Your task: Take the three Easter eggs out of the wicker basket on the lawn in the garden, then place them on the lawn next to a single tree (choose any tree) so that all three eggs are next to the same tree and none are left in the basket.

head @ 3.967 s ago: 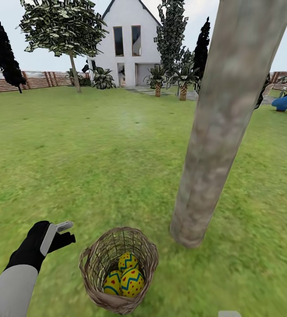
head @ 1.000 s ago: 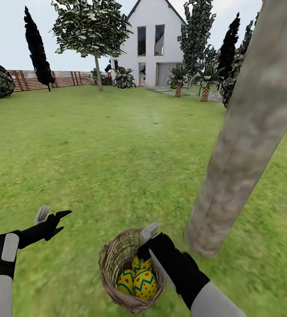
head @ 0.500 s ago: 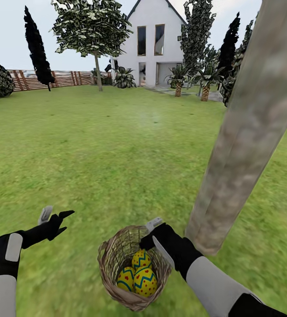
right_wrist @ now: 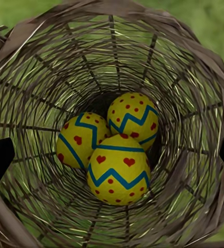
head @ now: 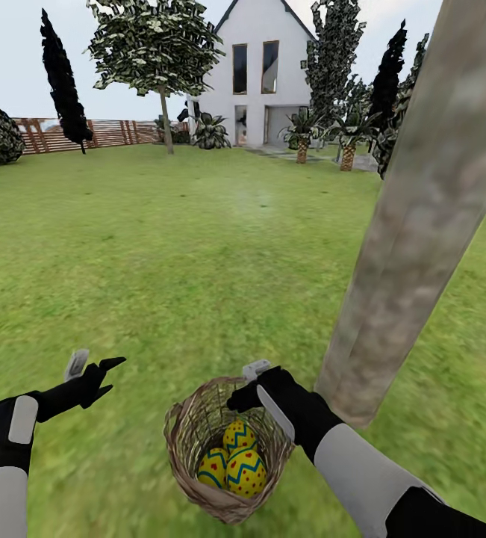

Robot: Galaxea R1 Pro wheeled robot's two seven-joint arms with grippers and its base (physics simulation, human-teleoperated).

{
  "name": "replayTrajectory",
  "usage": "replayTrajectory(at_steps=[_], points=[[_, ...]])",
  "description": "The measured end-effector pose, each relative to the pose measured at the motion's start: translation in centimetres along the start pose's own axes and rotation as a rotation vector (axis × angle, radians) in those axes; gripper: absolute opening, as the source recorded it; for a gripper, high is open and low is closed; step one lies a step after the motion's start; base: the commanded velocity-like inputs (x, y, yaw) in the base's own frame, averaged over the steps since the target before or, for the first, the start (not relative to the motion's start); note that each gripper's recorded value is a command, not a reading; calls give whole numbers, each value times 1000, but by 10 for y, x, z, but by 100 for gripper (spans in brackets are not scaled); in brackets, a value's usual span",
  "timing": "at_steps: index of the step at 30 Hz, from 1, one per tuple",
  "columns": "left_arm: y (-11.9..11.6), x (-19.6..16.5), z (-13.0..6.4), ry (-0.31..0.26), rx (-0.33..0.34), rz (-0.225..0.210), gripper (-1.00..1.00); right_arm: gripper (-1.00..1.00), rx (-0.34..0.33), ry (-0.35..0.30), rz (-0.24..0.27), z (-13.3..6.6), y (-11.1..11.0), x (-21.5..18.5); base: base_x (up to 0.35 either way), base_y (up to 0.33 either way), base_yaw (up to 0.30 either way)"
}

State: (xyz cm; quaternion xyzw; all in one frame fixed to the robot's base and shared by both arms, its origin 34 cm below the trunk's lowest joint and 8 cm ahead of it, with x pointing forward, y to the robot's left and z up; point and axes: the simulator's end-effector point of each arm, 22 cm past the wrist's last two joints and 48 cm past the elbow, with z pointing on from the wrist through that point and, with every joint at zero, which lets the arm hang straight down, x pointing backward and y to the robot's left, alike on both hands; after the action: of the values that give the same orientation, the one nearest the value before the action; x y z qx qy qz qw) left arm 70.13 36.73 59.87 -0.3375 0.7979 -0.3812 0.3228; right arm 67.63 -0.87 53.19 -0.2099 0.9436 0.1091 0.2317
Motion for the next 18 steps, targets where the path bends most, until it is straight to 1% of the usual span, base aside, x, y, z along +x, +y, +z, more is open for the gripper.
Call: replayTrajectory(at_steps=[4, 9, 11, 12, 14, 18], points=[[8, 3, 3, 0, 0, -1, 100, 100, -1, -2, 1, 6, 0, 5, 0, 0, 0], [17, 7, 7, 0, 0, 0, 100, 100, 7, 16, 4, 17, -3, 18, 0, 0, 0], [21, 9, 8, 1, 1, -1, 100, 100, 9, 55, 3, 20, -4, 29, 0, 0, 0], [22, 10, 9, 1, 1, -1, 100, 100, 9, 87, 2, 21, -4, 36, 0, 0, 0], [26, 12, 10, 1, 1, -1, 100, 100, 10, 122, 1, 23, -5, 45, 0, 0, 0], [34, 15, 13, 2, 2, -2, 100, 100, -2, 137, 13, 29, -2, 54, 0, 0, 0]])
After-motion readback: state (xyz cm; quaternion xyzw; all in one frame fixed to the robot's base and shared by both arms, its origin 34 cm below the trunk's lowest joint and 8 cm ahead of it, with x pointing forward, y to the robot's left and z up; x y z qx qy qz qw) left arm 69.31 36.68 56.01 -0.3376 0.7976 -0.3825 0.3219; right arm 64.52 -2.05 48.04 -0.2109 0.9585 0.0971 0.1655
